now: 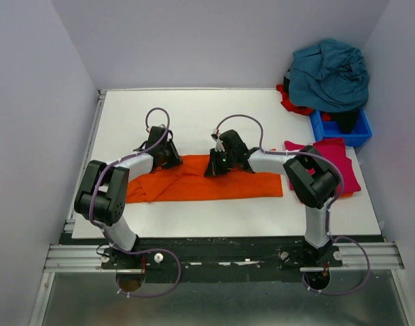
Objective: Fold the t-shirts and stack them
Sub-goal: Fold the other side of the tshirt into a rectangle
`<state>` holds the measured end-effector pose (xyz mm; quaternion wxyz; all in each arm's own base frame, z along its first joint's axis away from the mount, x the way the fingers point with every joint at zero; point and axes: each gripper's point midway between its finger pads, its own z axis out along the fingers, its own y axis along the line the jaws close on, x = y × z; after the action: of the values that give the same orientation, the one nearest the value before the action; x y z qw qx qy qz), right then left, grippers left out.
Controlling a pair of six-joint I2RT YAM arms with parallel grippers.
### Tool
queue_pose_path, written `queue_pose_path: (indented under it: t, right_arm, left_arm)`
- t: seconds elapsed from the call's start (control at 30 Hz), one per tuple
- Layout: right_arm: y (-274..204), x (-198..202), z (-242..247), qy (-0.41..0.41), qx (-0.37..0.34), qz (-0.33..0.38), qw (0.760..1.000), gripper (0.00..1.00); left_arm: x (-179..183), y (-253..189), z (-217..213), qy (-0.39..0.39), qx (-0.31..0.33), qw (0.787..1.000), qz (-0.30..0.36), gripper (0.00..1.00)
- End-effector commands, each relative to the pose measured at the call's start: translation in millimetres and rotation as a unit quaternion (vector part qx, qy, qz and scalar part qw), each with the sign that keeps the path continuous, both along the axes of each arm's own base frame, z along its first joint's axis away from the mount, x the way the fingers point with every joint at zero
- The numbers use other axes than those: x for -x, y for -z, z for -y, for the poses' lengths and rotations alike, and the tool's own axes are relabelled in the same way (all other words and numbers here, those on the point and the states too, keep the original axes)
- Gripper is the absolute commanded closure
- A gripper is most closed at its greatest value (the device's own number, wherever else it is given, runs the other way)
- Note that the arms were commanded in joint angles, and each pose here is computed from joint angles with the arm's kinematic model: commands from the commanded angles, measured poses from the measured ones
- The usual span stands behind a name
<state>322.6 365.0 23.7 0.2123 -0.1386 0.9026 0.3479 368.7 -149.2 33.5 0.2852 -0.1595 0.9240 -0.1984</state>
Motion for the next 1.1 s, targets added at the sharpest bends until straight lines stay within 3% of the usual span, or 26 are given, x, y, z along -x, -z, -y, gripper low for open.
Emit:
queue_pose_path:
  t: [0.0, 0.23, 0.43, 0.67, 0.83, 1.07]
  right_arm:
    - [-11, 27, 10, -0.021, 0.012, 0.007, 1.000, 0.99]
    - [-27, -8, 13, 0.013, 0.055, 0.056, 0.997, 0.99]
    - [-35, -27, 37, 0.044, 0.053, 0.058, 0.996, 0.99]
    - [-37, -40, 93, 0.093, 0.053, 0.051, 0.993, 0.99]
    - [-24, -59, 143, 0.136, 0.091, 0.040, 0.986, 0.99]
    - [-3, -41, 153, 0.139, 0.100, 0.003, 0.985, 0.99]
  left_arm:
    - [-7, -12, 2, 0.007, 0.000, 1.000, 0.011, 0.62]
    - [-8, -44, 1, 0.013, -0.015, 0.999, 0.035, 0.60]
    - [-9, -72, 14, 0.040, -0.027, 0.997, 0.054, 0.57]
    - [-8, -64, 92, 0.110, 0.021, 0.992, 0.050, 0.59]
    - [-8, -55, 145, 0.152, 0.039, 0.987, 0.046, 0.59]
    - [-14, -30, 182, 0.177, 0.061, 0.982, 0.021, 0.59]
